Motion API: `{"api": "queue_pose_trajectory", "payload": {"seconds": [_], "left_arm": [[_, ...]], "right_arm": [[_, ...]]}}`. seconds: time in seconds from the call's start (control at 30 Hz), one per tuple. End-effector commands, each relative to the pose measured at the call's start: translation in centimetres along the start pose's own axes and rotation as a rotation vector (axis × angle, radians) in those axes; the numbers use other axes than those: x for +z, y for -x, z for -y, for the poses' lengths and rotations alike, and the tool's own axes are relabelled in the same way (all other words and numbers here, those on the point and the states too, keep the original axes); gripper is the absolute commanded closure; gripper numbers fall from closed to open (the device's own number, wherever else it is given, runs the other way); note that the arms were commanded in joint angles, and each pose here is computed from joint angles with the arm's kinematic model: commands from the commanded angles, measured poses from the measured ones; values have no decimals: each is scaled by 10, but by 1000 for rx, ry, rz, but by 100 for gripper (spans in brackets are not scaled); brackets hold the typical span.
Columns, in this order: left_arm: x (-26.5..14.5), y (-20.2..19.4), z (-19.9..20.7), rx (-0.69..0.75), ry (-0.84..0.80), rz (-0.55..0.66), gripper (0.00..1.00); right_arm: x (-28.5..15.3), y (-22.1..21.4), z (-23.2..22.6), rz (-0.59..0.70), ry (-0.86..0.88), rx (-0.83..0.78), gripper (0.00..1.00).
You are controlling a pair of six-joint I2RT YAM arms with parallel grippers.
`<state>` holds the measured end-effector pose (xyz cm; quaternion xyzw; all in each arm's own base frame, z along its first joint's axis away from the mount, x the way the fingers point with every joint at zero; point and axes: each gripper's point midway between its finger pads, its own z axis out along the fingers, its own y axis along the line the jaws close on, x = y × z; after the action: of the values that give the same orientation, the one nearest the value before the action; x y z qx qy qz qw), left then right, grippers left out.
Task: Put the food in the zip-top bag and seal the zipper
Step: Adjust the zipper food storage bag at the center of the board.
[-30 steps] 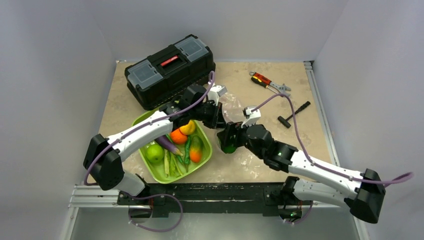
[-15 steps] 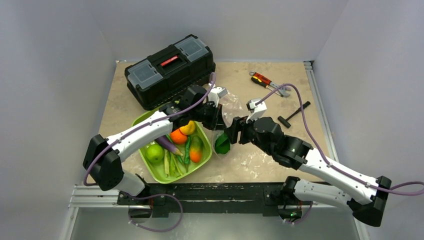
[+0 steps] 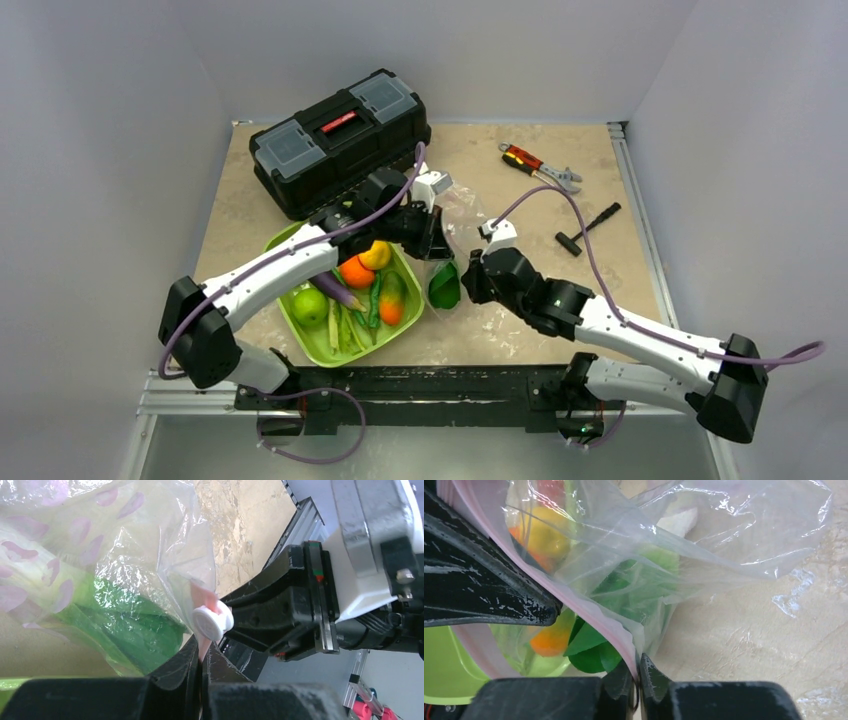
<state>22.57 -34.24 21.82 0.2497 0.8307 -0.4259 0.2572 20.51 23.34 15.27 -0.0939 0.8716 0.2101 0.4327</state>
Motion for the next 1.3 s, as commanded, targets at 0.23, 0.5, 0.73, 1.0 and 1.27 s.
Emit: {"api": "queue_pose_trajectory", "payload": {"seconds": [0.23,0.5,0.73,1.0,1.27], "left_arm": [[-94,55,13,97,238,213,53],[-167,19,25,-80,265,385,17],[-214,8,25,-114,343,468,20],[-217,-19,-4,-115,487,376,18],[-223,-36,-13,-135,500,401,15]], "right_arm": [[-54,132,-68,191,183,171,100],[-46,167,-96,184,262,136,100],[-46,173,-94,195,249,70,100],[-76,186,-17,309,-77,-12,100],[-122,187,36,362,-269,-87,100]]}}
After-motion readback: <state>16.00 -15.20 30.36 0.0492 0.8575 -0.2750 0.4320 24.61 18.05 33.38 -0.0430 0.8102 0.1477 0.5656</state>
